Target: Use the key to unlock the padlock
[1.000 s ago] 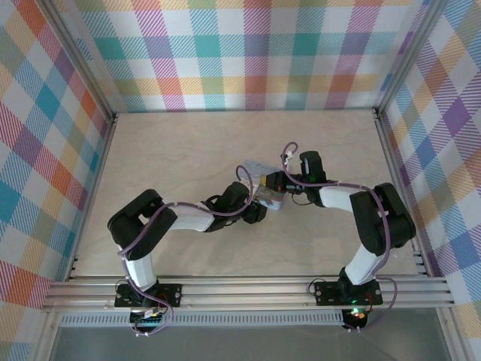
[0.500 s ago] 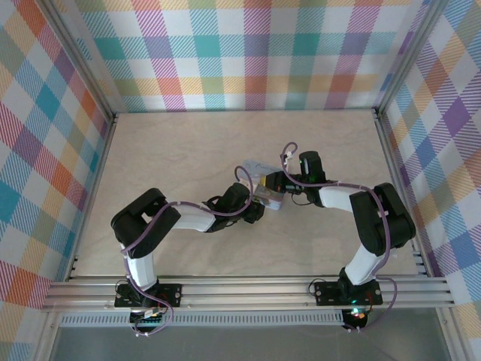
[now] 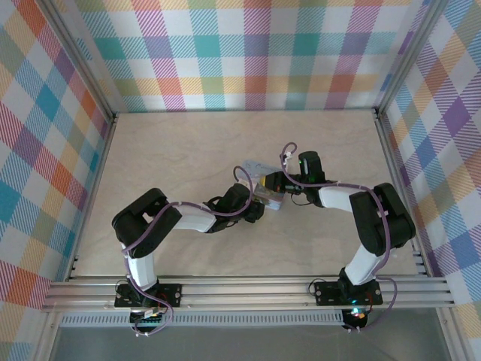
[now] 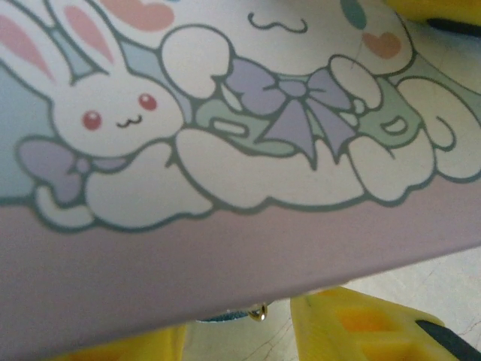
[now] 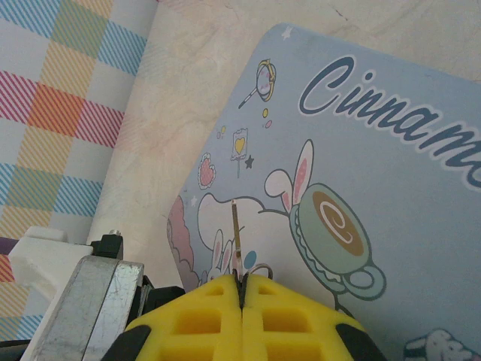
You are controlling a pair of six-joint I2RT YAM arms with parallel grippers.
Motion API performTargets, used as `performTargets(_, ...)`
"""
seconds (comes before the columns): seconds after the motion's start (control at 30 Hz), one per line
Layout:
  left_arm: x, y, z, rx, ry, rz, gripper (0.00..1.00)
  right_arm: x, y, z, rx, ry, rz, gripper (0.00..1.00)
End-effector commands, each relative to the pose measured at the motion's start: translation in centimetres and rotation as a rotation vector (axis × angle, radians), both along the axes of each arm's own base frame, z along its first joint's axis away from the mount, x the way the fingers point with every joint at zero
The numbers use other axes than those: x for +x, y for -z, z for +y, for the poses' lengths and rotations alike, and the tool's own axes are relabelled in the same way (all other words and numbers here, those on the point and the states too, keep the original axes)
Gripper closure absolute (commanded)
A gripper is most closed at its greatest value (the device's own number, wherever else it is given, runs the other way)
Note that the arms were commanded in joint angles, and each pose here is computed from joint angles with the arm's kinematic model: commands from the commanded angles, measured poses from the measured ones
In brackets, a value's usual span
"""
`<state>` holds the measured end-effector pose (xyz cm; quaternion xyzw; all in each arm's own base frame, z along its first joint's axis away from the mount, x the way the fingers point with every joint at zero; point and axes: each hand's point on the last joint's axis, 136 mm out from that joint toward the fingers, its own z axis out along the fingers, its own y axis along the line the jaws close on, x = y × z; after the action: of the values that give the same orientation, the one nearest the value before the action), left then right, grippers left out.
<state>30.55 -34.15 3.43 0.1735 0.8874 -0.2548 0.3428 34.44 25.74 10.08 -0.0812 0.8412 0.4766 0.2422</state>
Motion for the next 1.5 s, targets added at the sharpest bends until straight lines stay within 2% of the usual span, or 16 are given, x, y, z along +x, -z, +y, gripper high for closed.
performTargets(0.0, 0.4, -1.5, -1.7, -0.089, 0.007, -0.043, 0.59, -2.5, 3.1, 0.2, -0.049, -0.021, 0.141, 1.00)
performTargets(0.33, 0.2, -2.4, -2.3, -0.127, 0.005, -0.048, 0.58, -2.4, 3.1, 0.2, -0.049, -0.022, 0.141, 1.00)
performTargets(0.83, 0.2, -2.5, -2.7, -0.120, -0.010, -0.050, 0.59, -2.6, 3.0, 0.3, -0.047, -0.026, 0.140, 1.00)
performTargets(1.1, 0.3, -2.4, -2.7, -0.113, -0.025, -0.041, 0.68, -2.6, 2.9, 0.3, -0.045, -0.028, 0.141, 1.00)
performTargets(1.27, 0.3, -2.6, -2.8, -0.127, -0.027, -0.029, 0.70, -2.7, 2.2, 0.5, -0.035, -0.036, 0.125, 1.00)
performTargets(1.4, 0.0, -2.6, -3.0, -0.142, -0.028, -0.001, 0.70, -2.5, 1.3, 0.5, -0.033, -0.037, 0.098, 1.00)
performTargets(1.47, 0.0, -2.5, -3.1, -0.148, -0.039, 0.022, 0.66, -2.6, 1.4, 0.3, -0.045, -0.034, 0.103, 1.00)
